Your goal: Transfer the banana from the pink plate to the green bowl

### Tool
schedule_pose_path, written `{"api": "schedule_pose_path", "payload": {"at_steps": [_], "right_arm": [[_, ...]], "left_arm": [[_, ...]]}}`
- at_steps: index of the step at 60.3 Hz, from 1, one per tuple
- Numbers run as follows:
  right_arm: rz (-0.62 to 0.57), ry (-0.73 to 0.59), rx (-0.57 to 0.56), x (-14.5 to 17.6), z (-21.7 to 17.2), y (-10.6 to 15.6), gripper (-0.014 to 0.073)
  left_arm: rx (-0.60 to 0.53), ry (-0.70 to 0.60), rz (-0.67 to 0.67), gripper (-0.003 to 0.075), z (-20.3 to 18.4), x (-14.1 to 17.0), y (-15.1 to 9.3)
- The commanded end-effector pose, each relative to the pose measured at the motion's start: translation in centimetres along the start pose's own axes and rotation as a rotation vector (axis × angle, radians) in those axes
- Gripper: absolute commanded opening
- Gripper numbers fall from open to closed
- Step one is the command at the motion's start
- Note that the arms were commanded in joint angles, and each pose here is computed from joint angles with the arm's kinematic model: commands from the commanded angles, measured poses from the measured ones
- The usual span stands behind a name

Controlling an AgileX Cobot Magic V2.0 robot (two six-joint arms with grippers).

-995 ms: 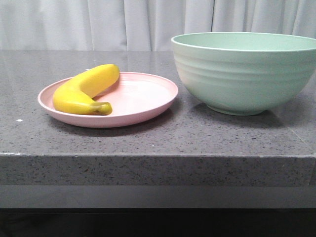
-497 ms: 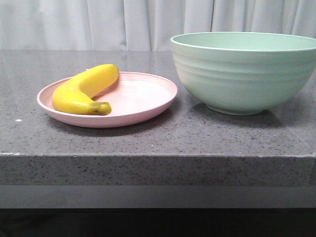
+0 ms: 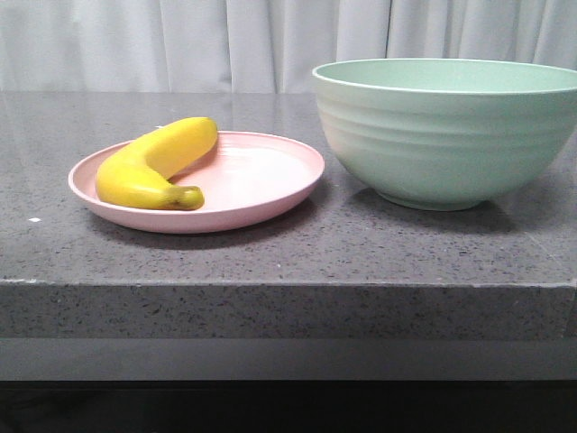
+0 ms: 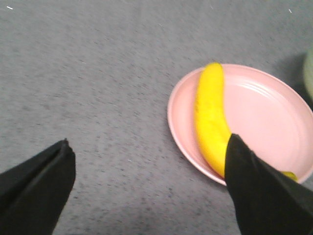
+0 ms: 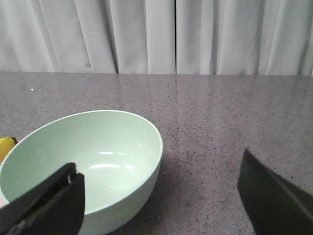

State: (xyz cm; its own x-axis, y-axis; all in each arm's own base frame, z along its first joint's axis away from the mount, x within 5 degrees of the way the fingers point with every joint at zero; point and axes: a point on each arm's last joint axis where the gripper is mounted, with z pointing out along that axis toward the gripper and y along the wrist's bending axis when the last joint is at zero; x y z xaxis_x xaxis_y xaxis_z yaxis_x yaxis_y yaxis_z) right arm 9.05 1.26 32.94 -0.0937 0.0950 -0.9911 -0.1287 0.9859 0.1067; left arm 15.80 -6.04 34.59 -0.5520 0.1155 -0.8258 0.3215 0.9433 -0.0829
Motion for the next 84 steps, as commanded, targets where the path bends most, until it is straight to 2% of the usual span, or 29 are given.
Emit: {"api": "schedule_pose_path", "payload": {"at_steps": [1,16,36,65,72,84], "right_arm": [[-0.002,-0.098,0.008,-1.8,0.0,0.0,0.0647],[-0.002,-0.098,0.008,-1.8,0.0,0.0,0.0647],[-0.002,-0.096,0.008,-1.8,0.0,0.0,0.0647],[-0.002,-0.096,0.008,-1.8,0.0,0.0,0.0647],[-0.002,-0.096,0.008,-1.8,0.0,0.0,0.0647],[-0.002,-0.096,0.008,-1.8,0.0,0.0,0.0647]], "left_arm": [[0.074,0.017,-0.012,0.0596,1.4,-2.3,-1.7],[0.154,0.215,0.014,0.0596,7.7,-4.1,-5.0],[0.155,0.361,-0.017,0.0596,13.9,-4.6,-6.1],[0.139,0.436,-0.017,0.0595,16.9,-3.3,-6.2],[0.139,0.437,-0.017,0.0542,16.9,-3.3,-6.2],[0.136,0.414,-0.012,0.0317,17.0,-3.5,-6.2]]}}
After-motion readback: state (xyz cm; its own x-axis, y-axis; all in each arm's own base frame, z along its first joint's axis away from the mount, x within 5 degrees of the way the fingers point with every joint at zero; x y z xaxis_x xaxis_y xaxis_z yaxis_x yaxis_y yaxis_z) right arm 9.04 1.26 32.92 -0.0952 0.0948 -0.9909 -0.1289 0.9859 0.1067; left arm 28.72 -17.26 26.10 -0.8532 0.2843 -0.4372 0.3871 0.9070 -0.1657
